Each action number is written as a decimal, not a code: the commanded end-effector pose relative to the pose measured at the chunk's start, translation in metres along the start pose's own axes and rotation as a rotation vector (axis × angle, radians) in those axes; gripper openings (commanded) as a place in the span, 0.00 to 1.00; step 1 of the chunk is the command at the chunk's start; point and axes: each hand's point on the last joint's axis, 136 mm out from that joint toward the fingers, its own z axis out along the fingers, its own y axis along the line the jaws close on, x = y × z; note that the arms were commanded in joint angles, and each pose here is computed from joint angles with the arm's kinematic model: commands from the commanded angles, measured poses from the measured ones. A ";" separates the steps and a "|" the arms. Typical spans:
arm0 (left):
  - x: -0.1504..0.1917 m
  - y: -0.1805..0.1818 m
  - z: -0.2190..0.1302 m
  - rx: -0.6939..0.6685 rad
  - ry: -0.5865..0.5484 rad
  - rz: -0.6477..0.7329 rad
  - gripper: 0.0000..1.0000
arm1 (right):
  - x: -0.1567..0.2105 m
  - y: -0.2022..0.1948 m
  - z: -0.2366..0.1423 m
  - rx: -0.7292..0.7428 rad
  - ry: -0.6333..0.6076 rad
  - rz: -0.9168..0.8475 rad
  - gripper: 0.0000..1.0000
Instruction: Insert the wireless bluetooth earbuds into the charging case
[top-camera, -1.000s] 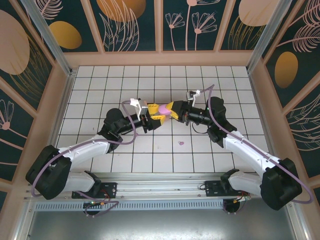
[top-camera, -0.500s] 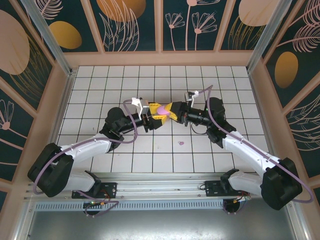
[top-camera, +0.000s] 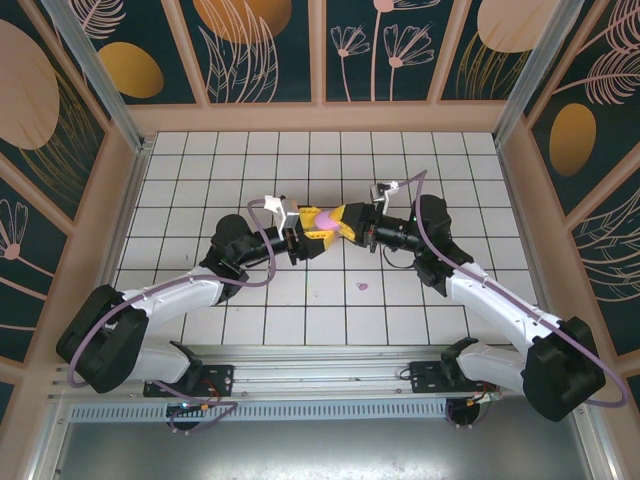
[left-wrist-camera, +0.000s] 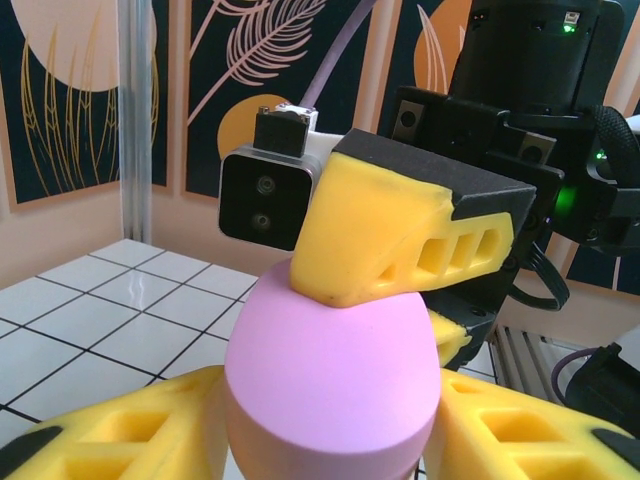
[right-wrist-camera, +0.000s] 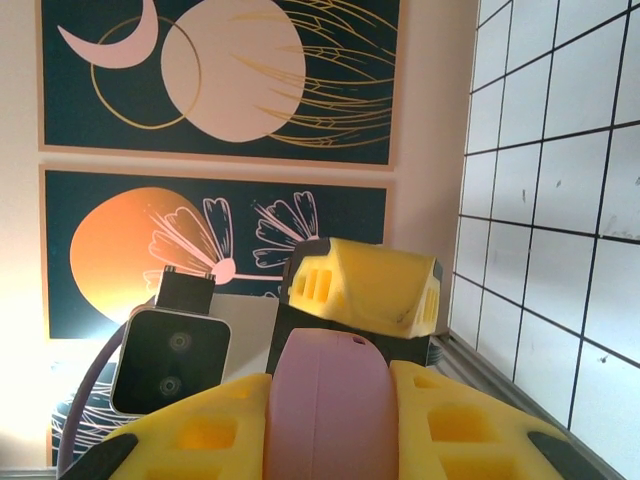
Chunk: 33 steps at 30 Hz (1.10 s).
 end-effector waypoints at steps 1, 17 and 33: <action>-0.014 -0.005 0.002 0.026 -0.036 0.032 0.45 | 0.002 0.024 -0.005 -0.059 -0.007 -0.039 0.02; -0.019 -0.011 -0.005 -0.004 0.058 0.043 0.28 | -0.020 0.039 -0.057 0.210 -0.222 -0.400 0.73; -0.002 -0.031 -0.021 0.049 0.272 -0.001 0.24 | 0.000 0.011 -0.071 0.531 -0.066 -1.050 0.83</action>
